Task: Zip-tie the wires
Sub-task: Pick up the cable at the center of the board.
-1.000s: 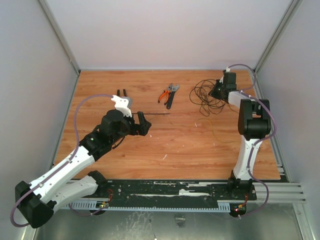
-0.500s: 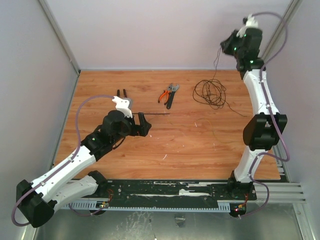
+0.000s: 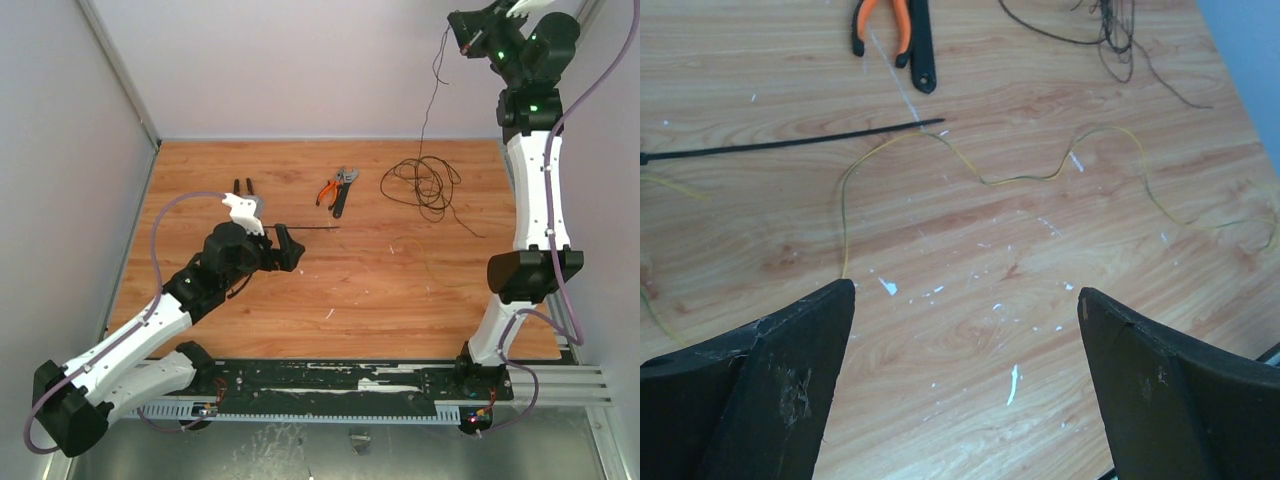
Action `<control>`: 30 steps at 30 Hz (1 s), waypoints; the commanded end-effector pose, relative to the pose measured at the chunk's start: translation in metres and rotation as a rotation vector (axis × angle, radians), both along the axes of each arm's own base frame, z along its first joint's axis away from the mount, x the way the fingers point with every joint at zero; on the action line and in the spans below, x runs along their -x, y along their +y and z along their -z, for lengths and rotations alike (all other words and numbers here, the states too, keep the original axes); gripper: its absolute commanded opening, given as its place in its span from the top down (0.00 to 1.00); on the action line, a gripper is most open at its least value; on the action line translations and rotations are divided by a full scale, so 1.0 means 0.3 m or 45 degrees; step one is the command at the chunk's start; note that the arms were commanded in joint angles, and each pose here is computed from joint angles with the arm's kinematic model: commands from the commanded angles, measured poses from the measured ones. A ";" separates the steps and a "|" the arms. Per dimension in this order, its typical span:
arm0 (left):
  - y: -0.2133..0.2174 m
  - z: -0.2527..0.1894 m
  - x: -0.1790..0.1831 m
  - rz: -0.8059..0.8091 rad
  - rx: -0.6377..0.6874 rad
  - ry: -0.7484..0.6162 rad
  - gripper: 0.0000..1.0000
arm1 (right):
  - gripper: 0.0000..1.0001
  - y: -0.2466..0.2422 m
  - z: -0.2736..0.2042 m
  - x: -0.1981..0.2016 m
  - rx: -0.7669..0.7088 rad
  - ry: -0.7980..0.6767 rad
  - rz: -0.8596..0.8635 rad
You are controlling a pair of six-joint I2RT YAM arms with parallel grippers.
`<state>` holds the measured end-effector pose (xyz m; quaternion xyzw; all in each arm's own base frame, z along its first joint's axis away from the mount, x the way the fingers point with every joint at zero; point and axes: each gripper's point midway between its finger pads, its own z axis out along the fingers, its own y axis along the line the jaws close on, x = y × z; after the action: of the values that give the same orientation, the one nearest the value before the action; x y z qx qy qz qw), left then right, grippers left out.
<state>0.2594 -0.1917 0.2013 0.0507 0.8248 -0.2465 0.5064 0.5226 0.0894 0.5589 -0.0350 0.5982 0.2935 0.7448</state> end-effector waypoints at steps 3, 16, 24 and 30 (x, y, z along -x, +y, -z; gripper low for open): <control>-0.079 -0.100 -0.043 0.071 0.184 -0.149 0.02 | 1.00 0.059 -0.276 0.257 -0.055 -0.292 -0.192; -0.328 -0.174 -0.241 0.260 0.278 -0.281 0.02 | 1.00 -0.031 -0.538 0.545 -0.121 -0.554 -0.236; -0.559 -0.273 -0.369 0.416 0.445 -0.388 0.01 | 1.00 -0.049 -0.467 0.511 -0.105 -0.455 -0.238; -0.641 -0.341 -0.399 0.446 0.471 -0.454 0.02 | 1.00 -0.061 -0.437 0.492 -0.113 -0.398 -0.221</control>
<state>0.3820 -0.3699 0.2575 0.1277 0.6980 -0.4309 0.5576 0.3793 0.0717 0.6927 -0.0986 0.4475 0.3710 0.8077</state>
